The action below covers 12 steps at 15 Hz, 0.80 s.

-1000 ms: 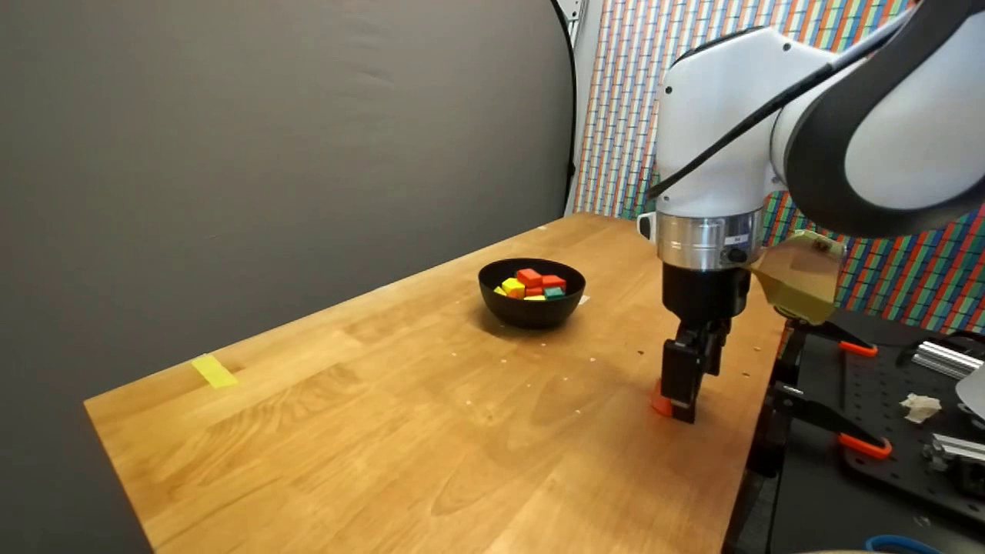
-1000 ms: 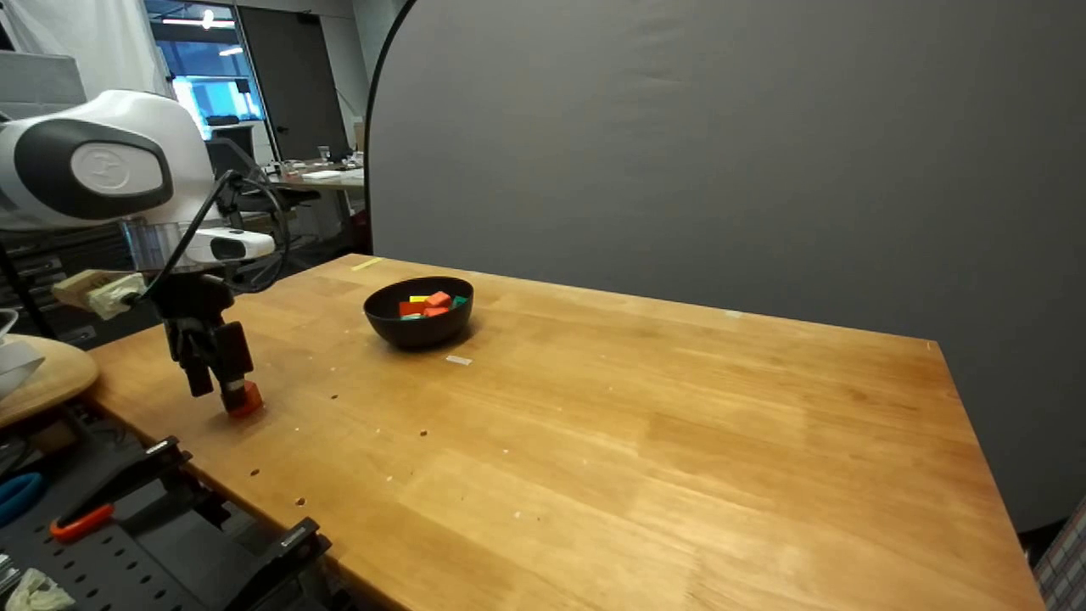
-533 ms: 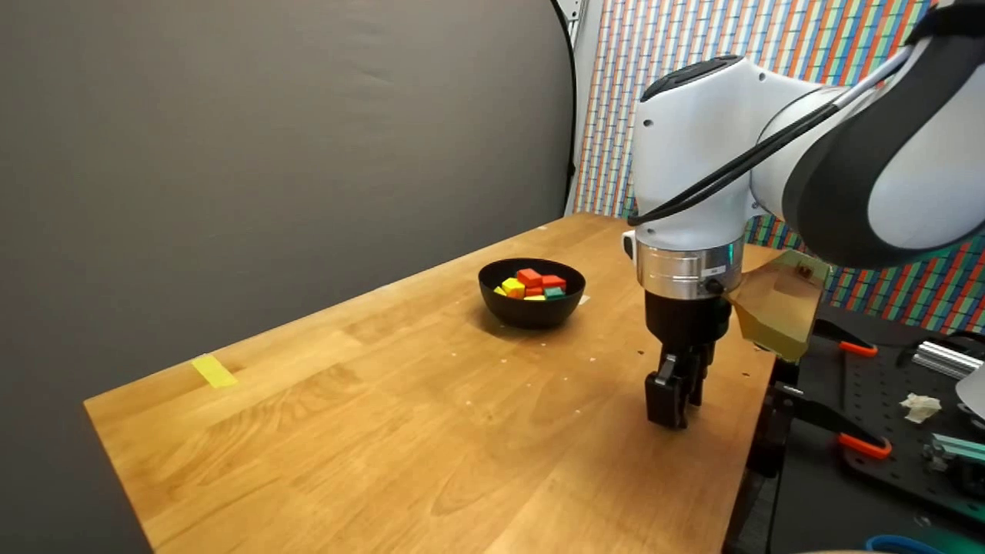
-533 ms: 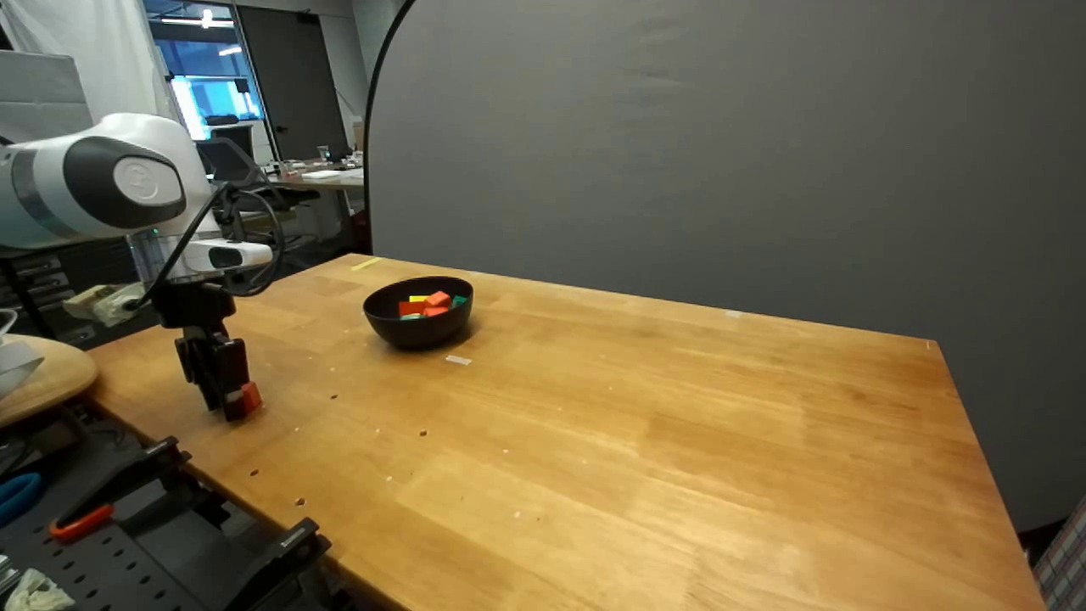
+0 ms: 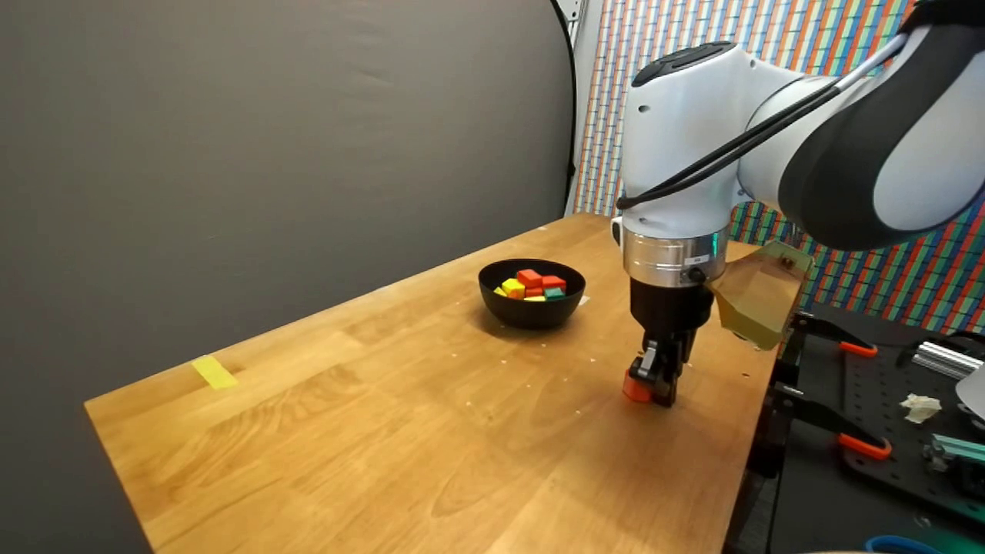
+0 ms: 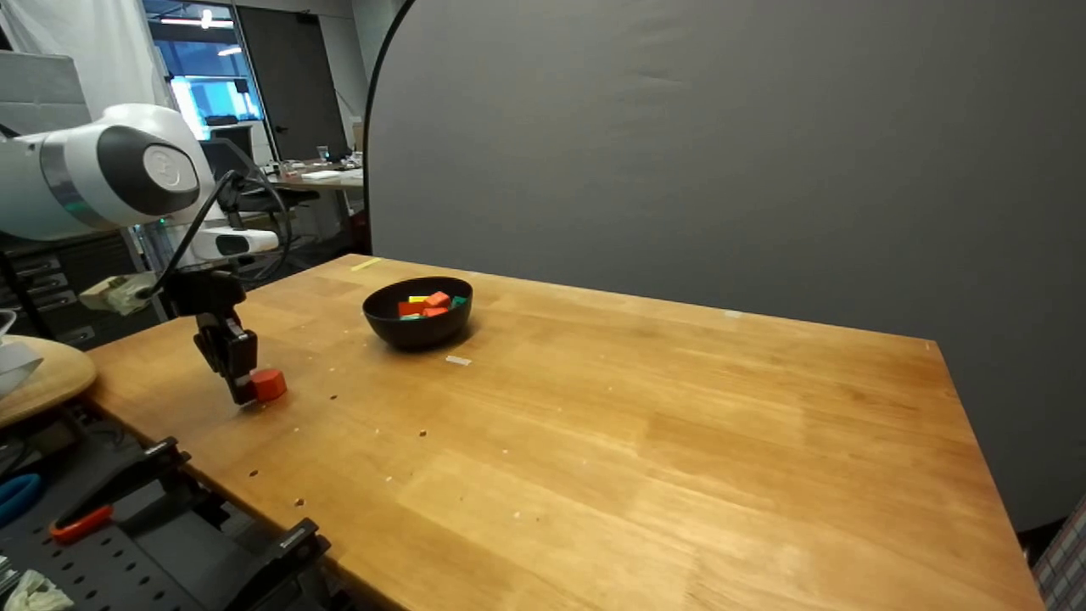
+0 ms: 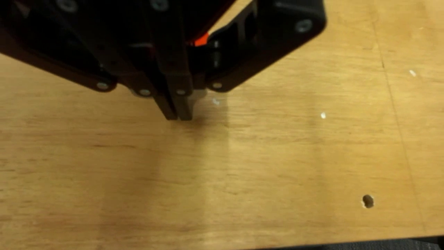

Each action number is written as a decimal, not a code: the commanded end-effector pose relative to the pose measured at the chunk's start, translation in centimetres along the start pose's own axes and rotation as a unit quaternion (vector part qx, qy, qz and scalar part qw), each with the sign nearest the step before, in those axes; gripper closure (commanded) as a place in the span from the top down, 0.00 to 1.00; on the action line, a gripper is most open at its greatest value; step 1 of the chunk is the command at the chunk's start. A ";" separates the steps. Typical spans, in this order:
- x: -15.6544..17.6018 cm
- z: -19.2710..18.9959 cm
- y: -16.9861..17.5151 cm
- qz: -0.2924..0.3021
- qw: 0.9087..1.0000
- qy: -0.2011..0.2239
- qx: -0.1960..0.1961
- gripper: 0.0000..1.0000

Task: Put the colored blocks into the black bowl

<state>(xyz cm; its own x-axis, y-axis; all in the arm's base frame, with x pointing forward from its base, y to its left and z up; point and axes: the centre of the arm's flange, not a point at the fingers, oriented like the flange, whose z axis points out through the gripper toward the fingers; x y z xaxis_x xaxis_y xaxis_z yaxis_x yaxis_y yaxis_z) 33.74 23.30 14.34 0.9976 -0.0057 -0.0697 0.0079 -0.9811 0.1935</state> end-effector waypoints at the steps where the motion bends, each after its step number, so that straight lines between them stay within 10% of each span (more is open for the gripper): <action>1: 0.4 -3.3 0.1 0.003 0.999 0.031 0.008 0.11; 2: 0.5 -3.8 0.1 0.001 0.999 0.036 0.013 0.35; 12: 4.2 -2.1 1.4 0.007 0.999 0.016 0.045 0.99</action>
<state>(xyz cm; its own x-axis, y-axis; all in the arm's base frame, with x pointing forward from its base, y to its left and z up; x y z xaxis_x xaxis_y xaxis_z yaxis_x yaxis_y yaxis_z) 36.28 22.75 17.28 0.9995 -0.0245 -0.0192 -0.0219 -0.9914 0.1287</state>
